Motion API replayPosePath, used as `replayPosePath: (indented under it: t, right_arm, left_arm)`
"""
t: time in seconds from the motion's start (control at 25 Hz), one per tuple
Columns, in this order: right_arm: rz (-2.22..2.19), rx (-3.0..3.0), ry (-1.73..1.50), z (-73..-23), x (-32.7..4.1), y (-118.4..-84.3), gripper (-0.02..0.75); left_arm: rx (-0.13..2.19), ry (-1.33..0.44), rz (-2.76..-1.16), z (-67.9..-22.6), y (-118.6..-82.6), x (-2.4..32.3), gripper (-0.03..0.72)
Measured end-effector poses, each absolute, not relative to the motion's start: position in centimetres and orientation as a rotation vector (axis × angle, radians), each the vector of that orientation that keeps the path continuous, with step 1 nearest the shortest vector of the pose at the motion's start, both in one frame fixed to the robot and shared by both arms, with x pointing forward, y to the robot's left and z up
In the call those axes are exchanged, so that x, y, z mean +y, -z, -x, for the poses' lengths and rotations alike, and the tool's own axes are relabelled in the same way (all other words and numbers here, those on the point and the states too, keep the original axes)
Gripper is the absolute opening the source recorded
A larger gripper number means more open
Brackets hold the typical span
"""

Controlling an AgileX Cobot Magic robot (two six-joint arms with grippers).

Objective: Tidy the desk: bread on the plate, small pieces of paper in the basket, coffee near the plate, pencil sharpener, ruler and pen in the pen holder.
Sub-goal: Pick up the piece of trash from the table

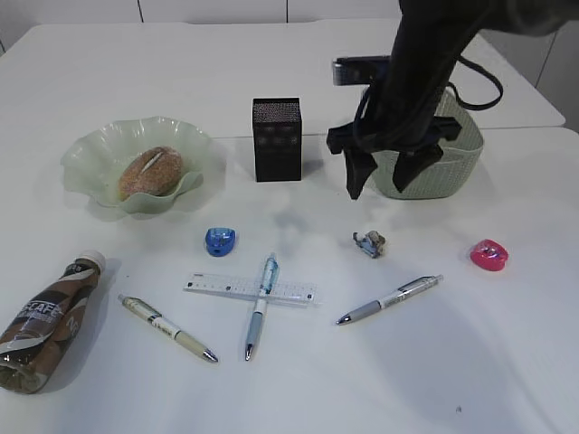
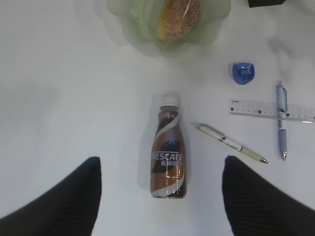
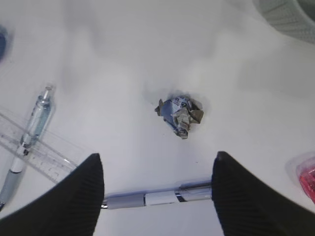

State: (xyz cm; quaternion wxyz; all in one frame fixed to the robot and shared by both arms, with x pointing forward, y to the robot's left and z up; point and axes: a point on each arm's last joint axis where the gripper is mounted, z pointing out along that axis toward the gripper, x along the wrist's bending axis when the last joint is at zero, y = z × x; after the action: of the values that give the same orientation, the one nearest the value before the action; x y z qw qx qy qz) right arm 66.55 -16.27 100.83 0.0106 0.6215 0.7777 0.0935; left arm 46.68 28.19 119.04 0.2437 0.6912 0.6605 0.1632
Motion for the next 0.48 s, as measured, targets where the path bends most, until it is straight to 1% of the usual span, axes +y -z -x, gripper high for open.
replayPosePath:
  t: [0.32, 0.36, 0.4, 0.48]
  right_arm:
    - [-1.965, 2.468, -0.153, -67.5, -16.2, -96.1, 0.533]
    - [-1.965, 2.468, -0.153, -67.5, -16.2, -96.1, 0.533]
    - [-1.968, 2.476, -0.13, -67.7, -16.1, -95.1, 0.533]
    - [-1.973, 2.481, -0.114, -67.8, -16.1, -94.5, 0.533]
  left_arm:
    - [1.803, -0.443, -1.887, -46.7, -119.0, 28.2, 0.538]
    - [1.803, -0.443, -1.887, -46.7, -119.0, 28.2, 0.538]
    - [1.803, -0.443, -1.887, -46.7, -119.0, 28.2, 0.538]
    - [1.803, -0.443, -1.887, -46.7, -119.0, 28.2, 0.538]
